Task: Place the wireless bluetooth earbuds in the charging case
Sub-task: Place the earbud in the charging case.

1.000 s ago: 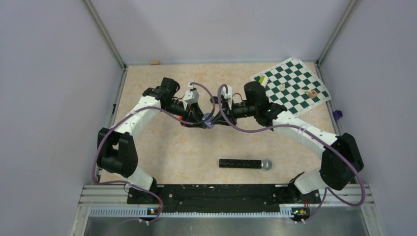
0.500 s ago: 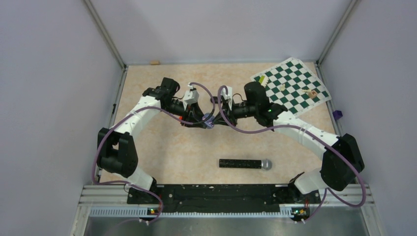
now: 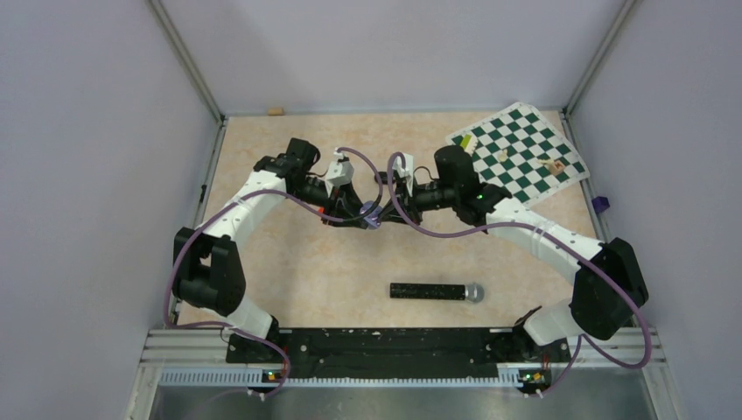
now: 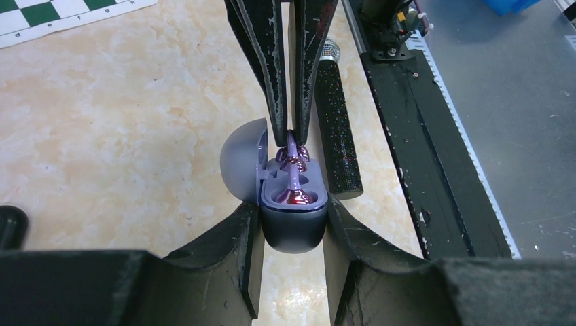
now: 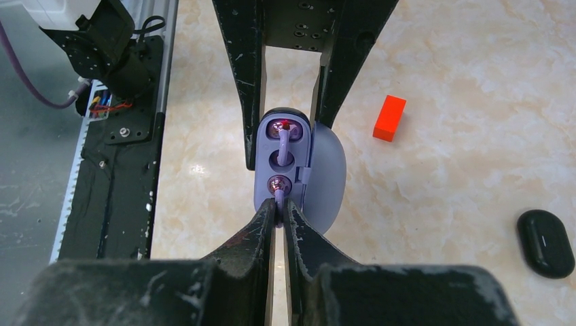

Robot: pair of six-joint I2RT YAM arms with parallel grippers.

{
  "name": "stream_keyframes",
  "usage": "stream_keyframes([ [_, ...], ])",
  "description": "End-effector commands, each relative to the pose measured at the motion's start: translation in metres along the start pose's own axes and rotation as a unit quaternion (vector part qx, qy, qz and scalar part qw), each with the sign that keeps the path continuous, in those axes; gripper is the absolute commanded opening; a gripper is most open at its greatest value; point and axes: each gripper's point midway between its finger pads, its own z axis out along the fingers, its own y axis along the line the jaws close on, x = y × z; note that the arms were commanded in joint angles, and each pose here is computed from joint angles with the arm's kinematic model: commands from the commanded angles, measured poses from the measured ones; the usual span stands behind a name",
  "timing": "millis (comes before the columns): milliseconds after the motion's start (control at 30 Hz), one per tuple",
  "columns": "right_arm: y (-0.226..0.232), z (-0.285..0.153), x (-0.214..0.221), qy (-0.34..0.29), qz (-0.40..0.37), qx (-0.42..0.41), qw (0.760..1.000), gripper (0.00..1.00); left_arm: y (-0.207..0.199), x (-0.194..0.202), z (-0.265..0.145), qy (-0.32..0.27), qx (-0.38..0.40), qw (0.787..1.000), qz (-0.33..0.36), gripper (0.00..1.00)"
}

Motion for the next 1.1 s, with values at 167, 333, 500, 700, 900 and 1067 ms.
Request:
stream_keyframes([
  [167,0.0048,0.0005,-0.019,-0.012,-0.023,-0.005,1.0,0.06,-0.0153,-0.0339,-0.0039,-0.043,0.016,0.998,0.047,0.0],
  [333,0.0044,-0.001,-0.021,-0.014,-0.026,-0.001,1.0,0.06,-0.0161,-0.0353,-0.0043,-0.043,0.016,0.998,0.048,0.0],
  [500,0.0041,-0.0029,-0.0239,-0.015,-0.032,0.005,0.999,0.06,-0.0168,-0.0358,-0.0047,-0.042,0.015,0.998,0.049,0.0],
  [700,0.0034,-0.005,-0.0242,-0.014,-0.038,0.01,0.999,0.06,-0.0186,-0.0363,-0.0042,-0.047,0.019,0.997,0.053,0.0],
  [900,0.002,-0.0043,-0.022,-0.011,-0.04,0.012,0.999,0.06,-0.0211,-0.0367,-0.0043,-0.05,0.023,0.997,0.056,0.0],
  [1067,0.0039,-0.0041,-0.0221,-0.013,-0.038,0.006,0.999,0.1,-0.0206,-0.0364,-0.0043,-0.049,0.022,0.997,0.056,0.0],
])
